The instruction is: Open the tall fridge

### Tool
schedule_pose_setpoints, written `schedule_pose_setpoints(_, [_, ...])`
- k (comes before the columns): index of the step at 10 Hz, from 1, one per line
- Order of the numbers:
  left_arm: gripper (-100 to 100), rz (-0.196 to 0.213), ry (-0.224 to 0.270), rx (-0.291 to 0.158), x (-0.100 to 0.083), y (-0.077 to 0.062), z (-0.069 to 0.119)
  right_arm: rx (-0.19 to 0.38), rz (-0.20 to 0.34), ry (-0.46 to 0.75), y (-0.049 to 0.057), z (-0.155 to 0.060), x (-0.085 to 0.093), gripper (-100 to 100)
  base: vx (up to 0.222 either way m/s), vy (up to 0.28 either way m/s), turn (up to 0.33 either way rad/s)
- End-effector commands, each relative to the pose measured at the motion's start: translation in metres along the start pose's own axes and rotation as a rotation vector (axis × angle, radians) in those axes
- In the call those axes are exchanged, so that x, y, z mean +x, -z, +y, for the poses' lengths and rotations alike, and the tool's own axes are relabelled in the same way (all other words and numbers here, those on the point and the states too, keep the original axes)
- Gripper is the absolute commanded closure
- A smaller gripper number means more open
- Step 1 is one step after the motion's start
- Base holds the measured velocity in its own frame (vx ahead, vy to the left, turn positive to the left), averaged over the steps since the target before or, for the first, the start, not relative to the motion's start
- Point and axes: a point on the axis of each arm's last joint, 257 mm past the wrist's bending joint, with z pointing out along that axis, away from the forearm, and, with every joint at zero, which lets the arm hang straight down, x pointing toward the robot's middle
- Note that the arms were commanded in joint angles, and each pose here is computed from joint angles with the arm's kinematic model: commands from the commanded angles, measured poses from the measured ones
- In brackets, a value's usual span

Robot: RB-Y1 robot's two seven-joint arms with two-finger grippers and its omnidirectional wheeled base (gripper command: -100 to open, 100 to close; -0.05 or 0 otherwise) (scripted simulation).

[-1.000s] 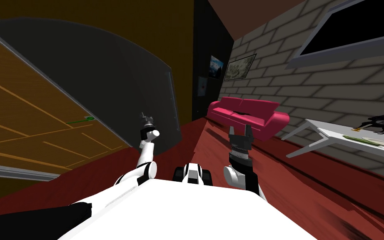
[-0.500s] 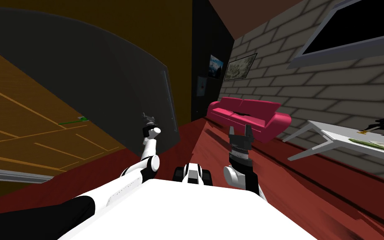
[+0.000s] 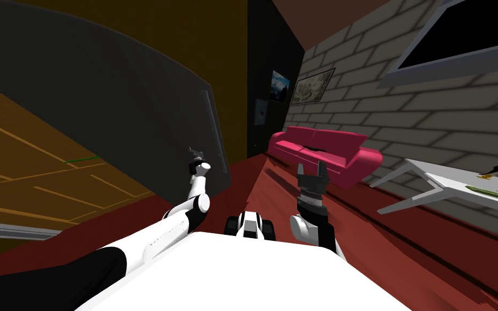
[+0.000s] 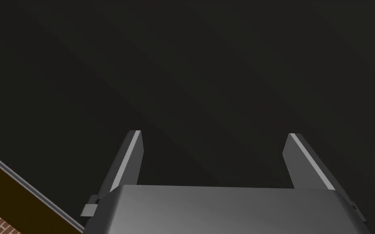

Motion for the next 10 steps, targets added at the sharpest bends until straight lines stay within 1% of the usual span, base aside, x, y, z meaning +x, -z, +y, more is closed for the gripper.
schedule_pose_setpoints(1, [-100, -0.027, 0.061, -0.036, 0.005, -0.007, 0.016, 0.0, 0.0, 0.0, 0.0, 0.0, 0.0, 0, 0.111, -0.082, 0.019])
schedule_pose_setpoints(2, [-100, -0.031, 0.059, -0.046, 0.003, -0.006, 0.021, 0.0, 0.0, 0.0, 0.0, 0.0, 0.0, 0, 0.068, -0.068, 0.015])
schedule_pose_setpoints(3, [-100, -0.044, 0.095, -0.064, 0.007, -0.009, 0.029, 0.0, 0.0, 0.0, 0.0, 0.0, 0.0, 0, 0.071, -0.073, 0.022])
schedule_pose_setpoints(4, [-100, -0.059, 0.127, -0.087, 0.011, -0.011, 0.039, 0.0, 0.0, 0.0, 0.0, 0.0, 0.0, 0, 0.122, -0.113, 0.05])
schedule_pose_setpoints(6, [-100, -0.082, 0.186, -0.122, 0.019, -0.014, 0.054, 0.0, 0.0, 0.0, 0.0, 0.0, 0.0, 0, 0.143, -0.125, 0.038])
schedule_pose_setpoints(8, [-100, -0.099, 0.232, -0.148, 0.026, -0.018, 0.063, 0.0, 0.0, 0.0, 0.0, 0.0, 0.0, 0, 0.133, -0.106, 0.022])
schedule_pose_setpoints(10, [-100, -0.11, 0.265, -0.164, 0.031, -0.021, 0.068, 0.0, 0.0, 0.0, 0.0, 0.0, 0.0, 0, 0.074, -0.11, 0.04])
